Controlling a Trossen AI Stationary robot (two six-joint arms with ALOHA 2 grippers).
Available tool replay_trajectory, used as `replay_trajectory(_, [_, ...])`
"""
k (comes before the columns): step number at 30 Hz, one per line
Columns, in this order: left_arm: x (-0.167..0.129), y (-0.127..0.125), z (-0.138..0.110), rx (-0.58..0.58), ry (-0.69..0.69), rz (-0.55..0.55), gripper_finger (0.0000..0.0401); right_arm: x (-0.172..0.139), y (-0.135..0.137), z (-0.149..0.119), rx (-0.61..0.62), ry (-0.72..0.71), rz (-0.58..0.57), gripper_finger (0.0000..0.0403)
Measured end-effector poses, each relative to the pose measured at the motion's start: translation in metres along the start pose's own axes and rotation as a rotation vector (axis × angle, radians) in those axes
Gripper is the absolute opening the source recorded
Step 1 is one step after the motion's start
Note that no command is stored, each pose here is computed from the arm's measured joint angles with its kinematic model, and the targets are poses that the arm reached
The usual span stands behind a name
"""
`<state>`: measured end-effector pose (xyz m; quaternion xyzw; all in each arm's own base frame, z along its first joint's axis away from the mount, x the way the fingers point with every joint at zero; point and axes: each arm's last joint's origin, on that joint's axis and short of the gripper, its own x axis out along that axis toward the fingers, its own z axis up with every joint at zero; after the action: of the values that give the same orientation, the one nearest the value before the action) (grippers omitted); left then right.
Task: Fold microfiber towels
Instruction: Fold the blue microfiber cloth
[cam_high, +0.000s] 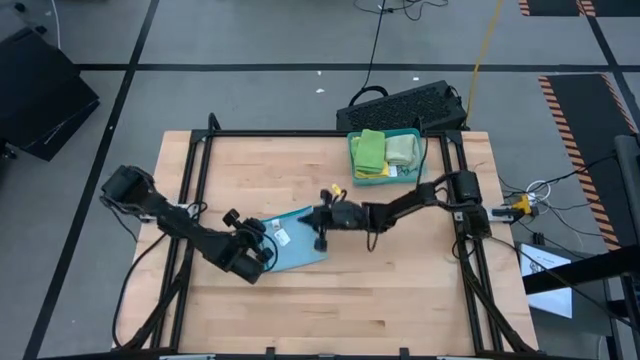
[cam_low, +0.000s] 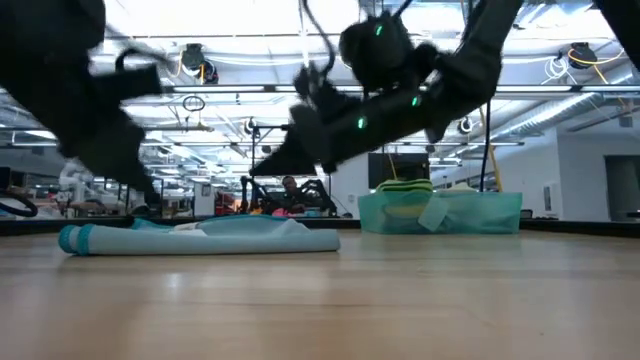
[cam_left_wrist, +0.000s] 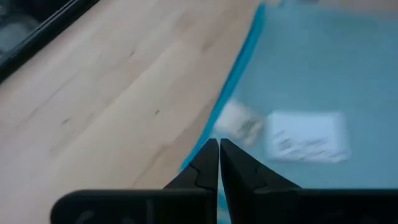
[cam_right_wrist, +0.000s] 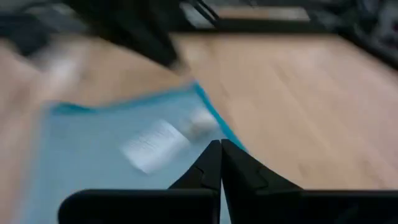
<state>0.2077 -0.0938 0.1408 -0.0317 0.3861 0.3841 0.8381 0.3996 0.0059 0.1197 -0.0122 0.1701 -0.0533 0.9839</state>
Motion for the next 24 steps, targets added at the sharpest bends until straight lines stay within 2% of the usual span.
replay_trajectory(5, [-0.015,-0.01,0.014,-0.045,-0.094,-0.155,0.0021,0.009,-0.031,-0.028,0.053,0.125,-0.072,0.0001])
replay_trajectory(9, [-0.022,-0.026,0.021,-0.053,-0.163,-0.295,0.0033,0.01,-0.028,-0.041,0.04,0.213,-0.075,0.0])
replay_trajectory(15, [-0.025,-0.058,0.012,0.039,-0.221,-0.457,0.011,0.0,-0.017,-0.032,0.015,0.273,-0.066,0.0])
replay_trajectory(18, [-0.018,-0.068,-0.003,0.095,-0.209,-0.46,0.0158,-0.011,-0.004,-0.018,-0.006,0.295,-0.034,0.0])
replay_trajectory(20, [-0.016,-0.077,-0.009,0.086,-0.208,-0.482,0.0187,-0.022,0.003,-0.006,-0.021,0.32,-0.013,0.0002])
replay_trajectory(24, [-0.013,-0.086,-0.022,0.143,-0.192,-0.471,0.0224,-0.044,0.022,-0.001,-0.054,0.382,0.034,0.001])
